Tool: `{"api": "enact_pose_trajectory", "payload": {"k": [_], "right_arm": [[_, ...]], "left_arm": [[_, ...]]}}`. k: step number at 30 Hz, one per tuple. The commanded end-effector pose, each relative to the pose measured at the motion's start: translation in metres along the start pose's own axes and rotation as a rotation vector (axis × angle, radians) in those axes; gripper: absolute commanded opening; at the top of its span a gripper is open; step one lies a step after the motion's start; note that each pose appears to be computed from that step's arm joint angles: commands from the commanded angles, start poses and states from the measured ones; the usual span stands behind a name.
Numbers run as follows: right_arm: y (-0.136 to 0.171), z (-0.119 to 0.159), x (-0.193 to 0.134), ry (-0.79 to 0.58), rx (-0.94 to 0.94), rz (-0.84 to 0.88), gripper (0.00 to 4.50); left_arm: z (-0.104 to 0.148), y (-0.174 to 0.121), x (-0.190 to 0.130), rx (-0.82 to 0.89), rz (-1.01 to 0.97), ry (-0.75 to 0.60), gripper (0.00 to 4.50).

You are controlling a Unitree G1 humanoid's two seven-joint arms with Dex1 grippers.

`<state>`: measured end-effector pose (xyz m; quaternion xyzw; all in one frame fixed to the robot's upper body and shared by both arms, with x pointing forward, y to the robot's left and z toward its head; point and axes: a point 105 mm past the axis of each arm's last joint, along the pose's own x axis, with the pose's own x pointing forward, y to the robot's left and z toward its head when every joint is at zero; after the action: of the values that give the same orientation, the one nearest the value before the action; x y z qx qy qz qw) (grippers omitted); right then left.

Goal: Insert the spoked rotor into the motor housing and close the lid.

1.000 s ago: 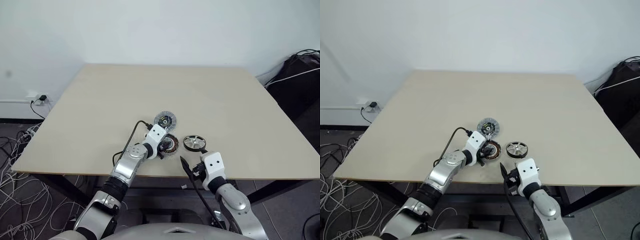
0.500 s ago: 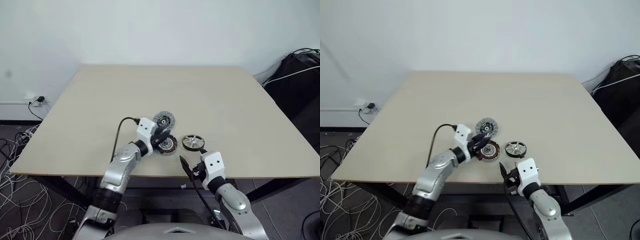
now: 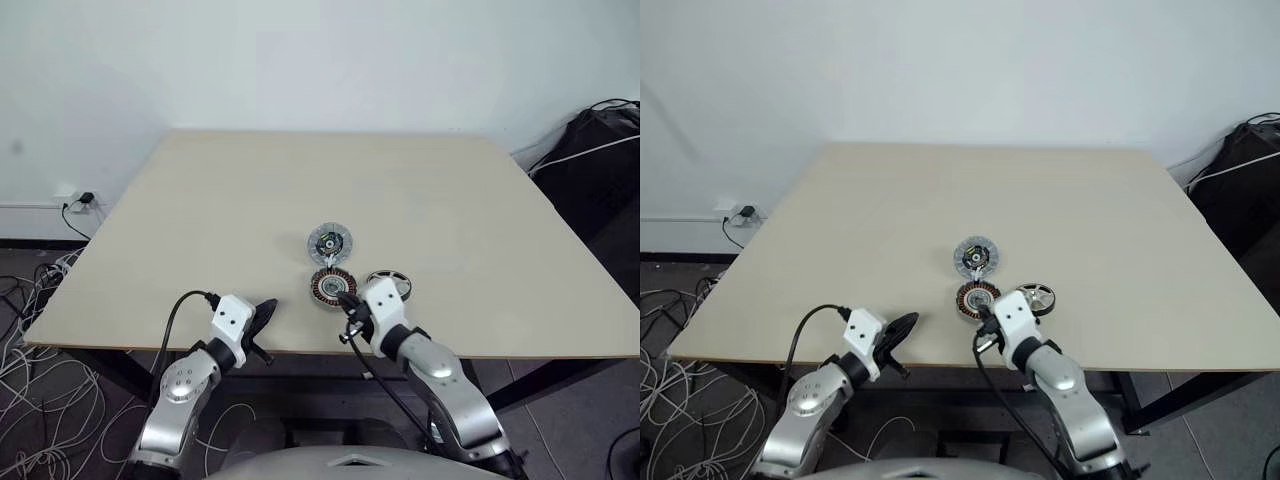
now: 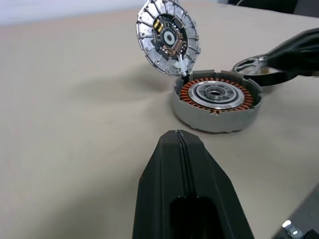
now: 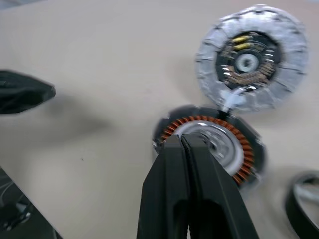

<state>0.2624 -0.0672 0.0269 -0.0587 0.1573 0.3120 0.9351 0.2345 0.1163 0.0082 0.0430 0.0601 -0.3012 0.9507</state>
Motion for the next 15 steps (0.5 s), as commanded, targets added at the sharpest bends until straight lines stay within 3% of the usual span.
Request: {"api": "enact_pose_trajectory", "payload": {"k": [1, 9, 15], "right_arm": [[0.003, 0.011, 0.012, 0.024, 0.001, 0.032, 0.02], [0.006, 0.015, 0.039, 0.088, -0.021, 0.041, 0.02], [0.002, 0.018, 0.051, 0.087, -0.032, 0.024, 0.02]], "left_arm": [[0.014, -0.008, -0.001, 0.059, 0.008, -0.097, 0.0], [0.004, -0.029, -0.005, 0.004, -0.083, -0.071, 0.0], [0.002, -0.027, -0.007, -0.022, -0.101, -0.045, 0.0]]}}
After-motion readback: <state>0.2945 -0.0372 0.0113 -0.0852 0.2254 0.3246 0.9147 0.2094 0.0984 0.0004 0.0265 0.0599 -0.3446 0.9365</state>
